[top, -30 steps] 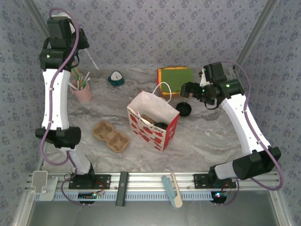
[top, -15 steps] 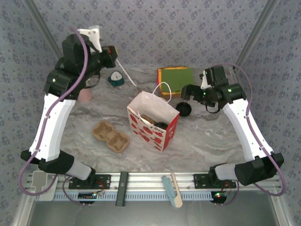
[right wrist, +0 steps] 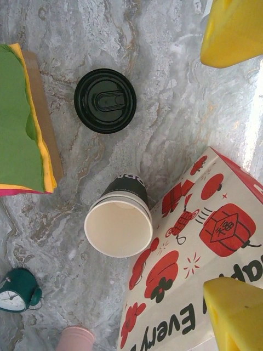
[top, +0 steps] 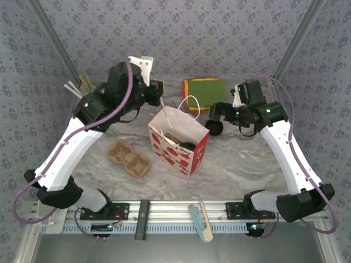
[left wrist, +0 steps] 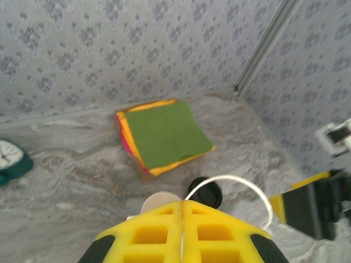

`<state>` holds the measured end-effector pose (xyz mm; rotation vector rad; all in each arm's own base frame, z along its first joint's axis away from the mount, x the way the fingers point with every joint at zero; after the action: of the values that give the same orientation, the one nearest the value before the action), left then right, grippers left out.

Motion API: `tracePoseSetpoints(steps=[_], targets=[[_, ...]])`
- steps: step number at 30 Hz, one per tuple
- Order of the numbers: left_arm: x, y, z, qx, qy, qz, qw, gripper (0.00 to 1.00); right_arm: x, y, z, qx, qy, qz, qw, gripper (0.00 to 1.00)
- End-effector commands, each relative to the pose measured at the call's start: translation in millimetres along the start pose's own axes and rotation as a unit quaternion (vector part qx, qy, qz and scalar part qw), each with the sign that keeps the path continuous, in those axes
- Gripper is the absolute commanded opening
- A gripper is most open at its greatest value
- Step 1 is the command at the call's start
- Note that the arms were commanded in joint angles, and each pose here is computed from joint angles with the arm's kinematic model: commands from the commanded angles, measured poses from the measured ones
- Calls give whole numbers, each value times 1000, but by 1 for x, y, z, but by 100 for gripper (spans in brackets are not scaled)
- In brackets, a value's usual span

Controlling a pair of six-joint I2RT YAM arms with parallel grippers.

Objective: Pack the takeout coffee

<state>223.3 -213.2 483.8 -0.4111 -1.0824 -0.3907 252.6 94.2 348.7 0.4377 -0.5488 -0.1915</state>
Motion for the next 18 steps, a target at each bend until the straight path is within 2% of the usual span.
tracePoseSetpoints(steps=[1,4,7,8,10,11,12,13,16,18], targets=[[-18,-3,-13,53,19,-54,997,0,-4,-2,3,-8,-3,1,1000,100],[-33,-10,-31,70,39,-87,993,0,-4,-3,2,-12,-4,1,1000,100],[-47,-13,-46,62,54,-87,993,0,-2,-4,0,-18,-6,1,1000,100],[-51,-14,-49,57,56,-87,993,3,-2,-4,-2,-20,-6,2,1000,100],[-61,-16,-55,51,66,-82,993,10,1,-5,-7,-24,-5,2,1000,100],[-65,-17,-58,46,72,-76,993,18,3,-5,-10,-26,-6,4,1000,100],[-67,-19,-59,38,76,-71,994,31,6,-5,-14,-31,-6,4,1000,100],[-70,-20,-61,36,79,-69,994,36,9,-6,-18,-35,-5,3,999,100],[-67,-20,-59,40,79,-72,994,48,23,-6,-28,-48,-10,0,999,100],[-61,-19,-55,49,73,-75,993,50,33,-7,-36,-51,-15,-7,999,100]])
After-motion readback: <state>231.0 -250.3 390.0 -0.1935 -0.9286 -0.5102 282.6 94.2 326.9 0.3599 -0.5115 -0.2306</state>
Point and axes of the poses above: each hand's point on the last joint's axis, 136 mm out from that joint toward the fingers, its own z axis back along the fingers, its own y axis along the line the jaws close on, x = y × z, the point moved 9 cm from there along z, back along the fingers, and after that the axes turned 8 degrees about -z, right-handed, at the moved point
